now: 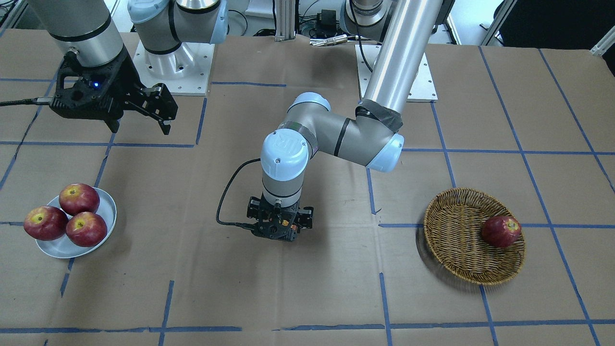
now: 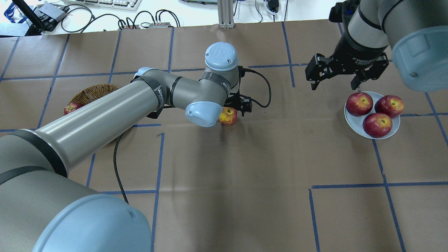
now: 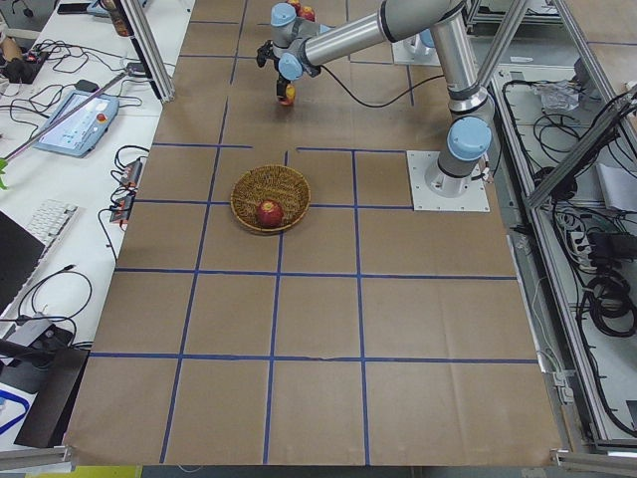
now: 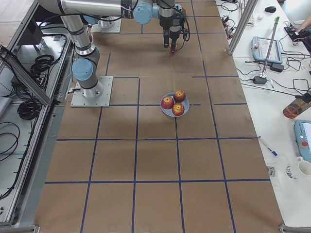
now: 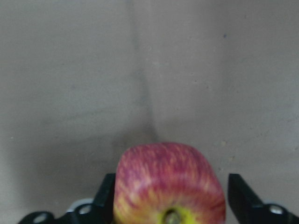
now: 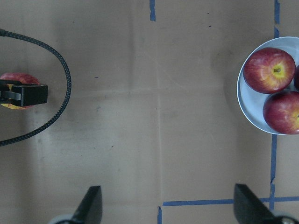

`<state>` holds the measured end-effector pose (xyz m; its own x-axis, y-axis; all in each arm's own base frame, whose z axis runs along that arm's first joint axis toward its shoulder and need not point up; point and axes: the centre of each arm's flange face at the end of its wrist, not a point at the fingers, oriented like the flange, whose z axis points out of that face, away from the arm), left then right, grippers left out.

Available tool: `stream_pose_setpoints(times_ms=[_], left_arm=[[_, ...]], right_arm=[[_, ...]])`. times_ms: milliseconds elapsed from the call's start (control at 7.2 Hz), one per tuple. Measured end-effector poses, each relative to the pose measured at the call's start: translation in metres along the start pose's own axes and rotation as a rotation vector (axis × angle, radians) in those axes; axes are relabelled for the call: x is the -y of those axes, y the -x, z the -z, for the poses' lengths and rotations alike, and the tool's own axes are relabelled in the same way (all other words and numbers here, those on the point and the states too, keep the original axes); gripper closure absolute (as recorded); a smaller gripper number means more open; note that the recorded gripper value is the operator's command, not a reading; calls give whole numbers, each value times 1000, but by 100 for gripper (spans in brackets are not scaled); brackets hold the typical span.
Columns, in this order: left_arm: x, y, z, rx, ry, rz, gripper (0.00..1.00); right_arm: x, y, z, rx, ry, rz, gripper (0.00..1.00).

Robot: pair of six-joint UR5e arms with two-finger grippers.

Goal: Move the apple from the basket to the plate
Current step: 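Carry the apple toward the table center and set it down, then raise the left gripper away while the right gripper reaches to the apple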

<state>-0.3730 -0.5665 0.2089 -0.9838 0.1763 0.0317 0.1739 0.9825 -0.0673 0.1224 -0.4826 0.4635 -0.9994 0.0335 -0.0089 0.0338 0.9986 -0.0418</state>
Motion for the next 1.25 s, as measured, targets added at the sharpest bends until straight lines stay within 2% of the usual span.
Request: stream_pose_setpoints(times_ms=[139,417,694,833,972,1250], left_arm=[[7,1,28,0,-16,1,1],[20,24,129,26,-12,14,1],[8,77,234,48,30,-8,1],[-8,103,275,51,38,-20,1],[-26,126,304,52,59,-21,1],[-50,150,327,49,105,-4,1]], right_arm=[[0,0,0,-1,-2,1,0],[1,1,1,-2,-13,1,0],[5,5,0,1,-20,-9,0],[8,11,-2,2,-30,-18,0],[13,25,-7,4,-46,-25,0],[23,79,-25,14,-74,-23,0]])
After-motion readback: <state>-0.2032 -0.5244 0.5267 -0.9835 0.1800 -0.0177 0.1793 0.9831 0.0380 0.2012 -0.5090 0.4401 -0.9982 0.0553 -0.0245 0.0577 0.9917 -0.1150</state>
